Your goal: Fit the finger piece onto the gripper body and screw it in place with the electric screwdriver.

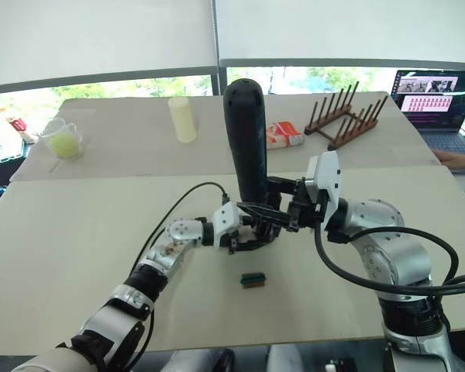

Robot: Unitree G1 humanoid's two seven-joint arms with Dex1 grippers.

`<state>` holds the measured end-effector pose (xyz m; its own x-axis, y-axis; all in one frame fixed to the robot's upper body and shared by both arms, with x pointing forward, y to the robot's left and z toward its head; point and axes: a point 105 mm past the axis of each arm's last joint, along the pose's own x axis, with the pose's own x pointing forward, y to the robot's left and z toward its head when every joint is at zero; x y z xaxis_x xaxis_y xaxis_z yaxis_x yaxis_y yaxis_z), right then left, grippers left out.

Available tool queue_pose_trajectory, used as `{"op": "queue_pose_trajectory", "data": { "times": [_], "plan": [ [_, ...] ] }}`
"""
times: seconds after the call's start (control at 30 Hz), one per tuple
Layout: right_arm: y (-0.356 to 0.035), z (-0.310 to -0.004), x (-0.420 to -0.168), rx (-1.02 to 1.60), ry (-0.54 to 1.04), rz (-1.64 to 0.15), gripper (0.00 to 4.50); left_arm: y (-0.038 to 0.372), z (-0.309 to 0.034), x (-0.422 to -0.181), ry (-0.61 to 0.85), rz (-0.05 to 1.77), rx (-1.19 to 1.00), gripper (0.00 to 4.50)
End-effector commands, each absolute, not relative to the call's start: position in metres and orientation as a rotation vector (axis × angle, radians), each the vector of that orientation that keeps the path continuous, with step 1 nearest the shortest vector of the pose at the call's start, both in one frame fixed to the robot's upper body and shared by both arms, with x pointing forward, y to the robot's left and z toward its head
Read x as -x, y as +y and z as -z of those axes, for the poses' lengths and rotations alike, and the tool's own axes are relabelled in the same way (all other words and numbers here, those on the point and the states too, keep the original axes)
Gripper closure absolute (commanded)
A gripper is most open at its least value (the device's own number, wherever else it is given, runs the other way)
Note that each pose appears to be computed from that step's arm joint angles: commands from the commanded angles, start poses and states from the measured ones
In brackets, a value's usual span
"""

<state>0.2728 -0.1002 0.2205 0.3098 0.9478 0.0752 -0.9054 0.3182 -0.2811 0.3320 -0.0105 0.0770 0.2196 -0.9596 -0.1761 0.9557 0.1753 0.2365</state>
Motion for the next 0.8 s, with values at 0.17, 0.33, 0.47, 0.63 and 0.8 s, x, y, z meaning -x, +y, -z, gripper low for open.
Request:
{"op": "queue_pose_trajectory", "data": {
  "times": [0.17,0.33,0.47,0.63,0.8],
  "plan": [
    [-0.1058,-0.1962,-0.2823,0.201,-0.096,-1.213,2.60,-0.0150,-0.0852,-0.3316,-0.051,1.368,-0.321,2.18],
    [-0.1035,-0.2011,-0.2890,0.165,-0.083,-1.190,2.60,-0.0150,-0.0853,-0.3318,-0.050,1.368,-0.320,2.18],
    [-0.1015,-0.1990,-0.2889,0.191,-0.082,-1.194,2.60,-0.0151,-0.0856,-0.3319,-0.050,1.367,-0.318,2.18],
    [-0.1011,-0.1952,-0.2886,0.222,-0.087,-1.196,2.60,-0.0142,-0.0856,-0.3322,-0.048,1.365,-0.319,2.18],
    [-0.1032,-0.1925,-0.2881,0.291,-0.128,-1.192,2.60,-0.0137,-0.0858,-0.3328,-0.048,1.363,-0.321,2.18]
  ]
}}
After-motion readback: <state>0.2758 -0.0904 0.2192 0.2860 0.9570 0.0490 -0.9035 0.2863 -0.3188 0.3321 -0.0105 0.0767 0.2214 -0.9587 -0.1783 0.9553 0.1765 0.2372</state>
